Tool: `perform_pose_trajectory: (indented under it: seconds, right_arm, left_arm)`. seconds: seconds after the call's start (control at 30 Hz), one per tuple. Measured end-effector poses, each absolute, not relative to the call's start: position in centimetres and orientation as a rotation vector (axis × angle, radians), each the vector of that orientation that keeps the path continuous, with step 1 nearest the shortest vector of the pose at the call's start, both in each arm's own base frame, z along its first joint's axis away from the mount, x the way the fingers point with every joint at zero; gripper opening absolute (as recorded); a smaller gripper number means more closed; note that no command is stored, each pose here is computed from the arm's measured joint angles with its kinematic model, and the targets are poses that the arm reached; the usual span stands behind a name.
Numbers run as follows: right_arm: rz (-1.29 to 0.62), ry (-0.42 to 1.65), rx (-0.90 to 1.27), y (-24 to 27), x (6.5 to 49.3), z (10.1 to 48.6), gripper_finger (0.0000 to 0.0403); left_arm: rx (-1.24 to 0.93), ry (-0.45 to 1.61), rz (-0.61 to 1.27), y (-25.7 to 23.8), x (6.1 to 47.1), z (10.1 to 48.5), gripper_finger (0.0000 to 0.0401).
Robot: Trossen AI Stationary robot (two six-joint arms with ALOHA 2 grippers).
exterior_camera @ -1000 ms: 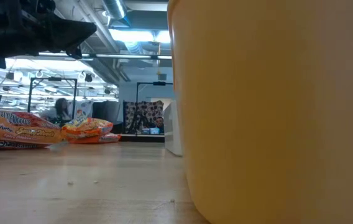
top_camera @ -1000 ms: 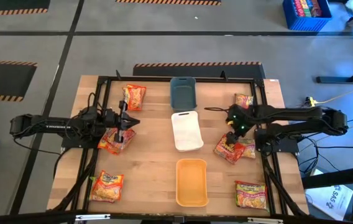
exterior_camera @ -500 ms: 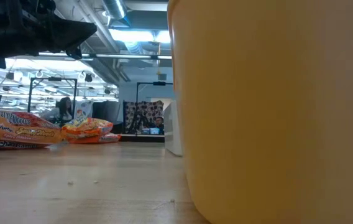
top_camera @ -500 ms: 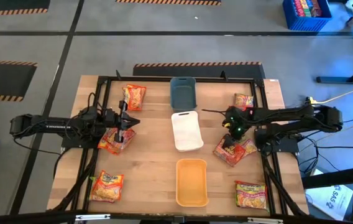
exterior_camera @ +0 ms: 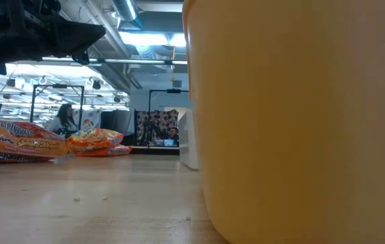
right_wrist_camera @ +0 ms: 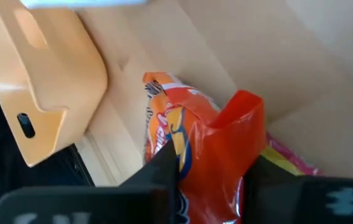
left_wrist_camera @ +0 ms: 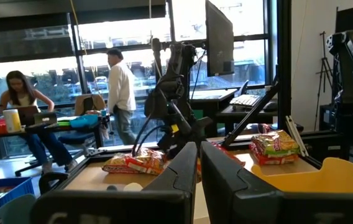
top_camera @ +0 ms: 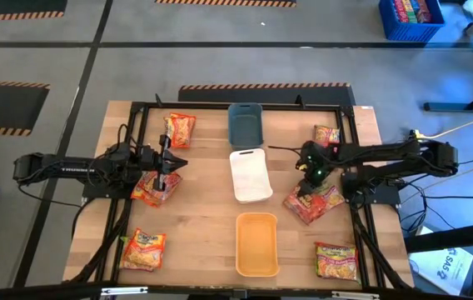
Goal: Sort Maruchan noodles
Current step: Put the red noodle pack into the blue bin
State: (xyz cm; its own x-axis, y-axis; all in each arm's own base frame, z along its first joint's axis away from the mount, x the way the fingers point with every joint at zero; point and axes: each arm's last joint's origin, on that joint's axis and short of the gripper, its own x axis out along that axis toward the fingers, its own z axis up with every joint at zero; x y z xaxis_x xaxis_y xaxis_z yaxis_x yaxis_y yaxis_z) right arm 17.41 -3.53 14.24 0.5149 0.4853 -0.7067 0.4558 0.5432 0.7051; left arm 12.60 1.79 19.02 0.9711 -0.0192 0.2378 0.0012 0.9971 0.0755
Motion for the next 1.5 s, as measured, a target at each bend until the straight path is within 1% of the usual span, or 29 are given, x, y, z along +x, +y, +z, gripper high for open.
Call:
perform_pose_trajectory:
  seconds: [0.1,0.23,0.47,0.7,0.9,1.03,1.13,1.3,1.5]
  right_arm:
    - [0.045,1.059,1.022,-3.8,18.1,15.6,0.0063]
    - [0.051,1.057,0.972,-4.0,18.9,17.8,0.0069]
    - [-0.024,1.045,0.783,-4.8,20.0,23.2,0.0064]
    - [-0.092,0.897,0.528,-5.6,21.2,28.9,0.0067]
    - [-0.207,0.758,0.311,-6.3,21.8,32.7,0.0068]
    - [-0.266,0.678,0.182,-6.9,22.6,34.0,0.0068]
    - [-0.293,0.666,0.101,-7.6,23.8,34.5,0.0068]
    - [-0.306,0.721,0.006,-10.2,27.0,34.6,0.0068]
    - [-0.314,0.795,-0.095,-14.5,31.3,34.9,0.0069]
  left_arm:
    - [0.077,-0.251,-0.009,1.8,12.6,19.1,0.0016]
    - [0.083,-0.28,-0.008,1.8,12.5,19.4,0.0016]
    - [0.087,-0.31,0.05,1.9,12.4,19.7,0.0016]
    - [0.097,-0.309,0.133,2.2,12.4,19.7,0.0016]
    - [0.102,-0.305,0.214,2.4,12.4,19.7,0.0016]
    - [0.136,-0.3,0.222,2.4,12.4,19.7,0.0016]
    - [0.154,-0.297,0.251,2.5,12.3,19.7,0.0016]
    - [0.147,-0.295,0.298,2.6,12.3,19.7,0.0016]
    - [0.155,-0.293,0.3,2.6,12.3,19.7,0.0016]
